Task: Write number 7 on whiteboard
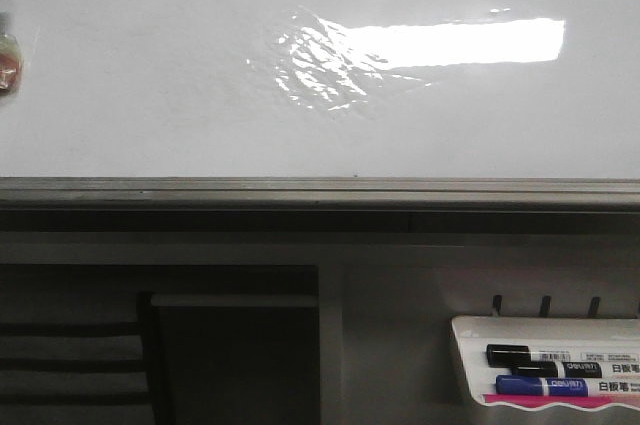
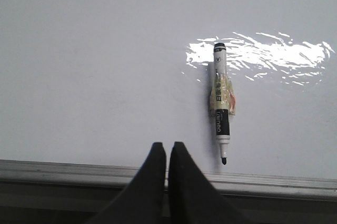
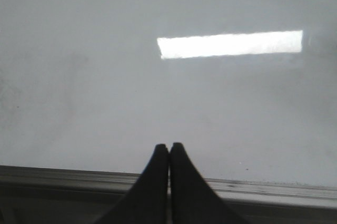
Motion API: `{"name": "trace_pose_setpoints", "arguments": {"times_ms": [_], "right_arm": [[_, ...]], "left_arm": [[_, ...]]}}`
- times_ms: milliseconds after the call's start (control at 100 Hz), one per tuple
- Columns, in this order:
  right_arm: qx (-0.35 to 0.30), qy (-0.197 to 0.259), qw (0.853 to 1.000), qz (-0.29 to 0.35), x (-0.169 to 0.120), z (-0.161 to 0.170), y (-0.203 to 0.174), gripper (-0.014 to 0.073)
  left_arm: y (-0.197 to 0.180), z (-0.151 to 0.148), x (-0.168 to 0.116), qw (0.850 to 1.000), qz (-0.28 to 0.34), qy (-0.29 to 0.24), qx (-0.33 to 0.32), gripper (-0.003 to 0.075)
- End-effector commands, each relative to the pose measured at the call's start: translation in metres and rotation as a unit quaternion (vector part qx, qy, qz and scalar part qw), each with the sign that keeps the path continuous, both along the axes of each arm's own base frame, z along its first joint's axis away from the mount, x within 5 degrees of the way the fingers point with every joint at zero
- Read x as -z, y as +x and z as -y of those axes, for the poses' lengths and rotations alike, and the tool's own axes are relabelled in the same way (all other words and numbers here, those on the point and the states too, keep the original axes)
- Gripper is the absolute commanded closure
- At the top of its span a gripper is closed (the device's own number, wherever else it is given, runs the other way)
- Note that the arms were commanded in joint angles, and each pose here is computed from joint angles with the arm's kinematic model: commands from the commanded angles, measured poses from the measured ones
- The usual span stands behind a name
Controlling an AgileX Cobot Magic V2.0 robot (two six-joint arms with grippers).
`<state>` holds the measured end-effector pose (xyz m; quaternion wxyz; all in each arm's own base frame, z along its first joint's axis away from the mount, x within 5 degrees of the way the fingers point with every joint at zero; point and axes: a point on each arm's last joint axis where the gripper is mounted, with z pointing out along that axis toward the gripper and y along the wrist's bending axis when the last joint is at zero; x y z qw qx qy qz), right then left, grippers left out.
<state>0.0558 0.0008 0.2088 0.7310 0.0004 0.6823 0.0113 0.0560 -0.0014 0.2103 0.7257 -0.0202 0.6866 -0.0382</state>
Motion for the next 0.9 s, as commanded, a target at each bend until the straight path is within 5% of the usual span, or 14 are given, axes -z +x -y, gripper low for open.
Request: {"name": "trace_pose_setpoints", "arguments": {"times_ms": [0, 890], "right_arm": [[0.004, -0.002, 0.999, 0.036, 0.0012, 0.0005, -0.0008, 0.0666], [0.004, -0.002, 0.999, 0.040, 0.0005, 0.0005, -0.0009, 0.0666]], "left_arm": [[-0.0015, -0.0006, 0.0029, 0.999, 0.036, -0.006, -0.003, 0.0741], [-0.0015, -0.0006, 0.0029, 0.999, 0.036, -0.007, -0.003, 0.0741]]}}
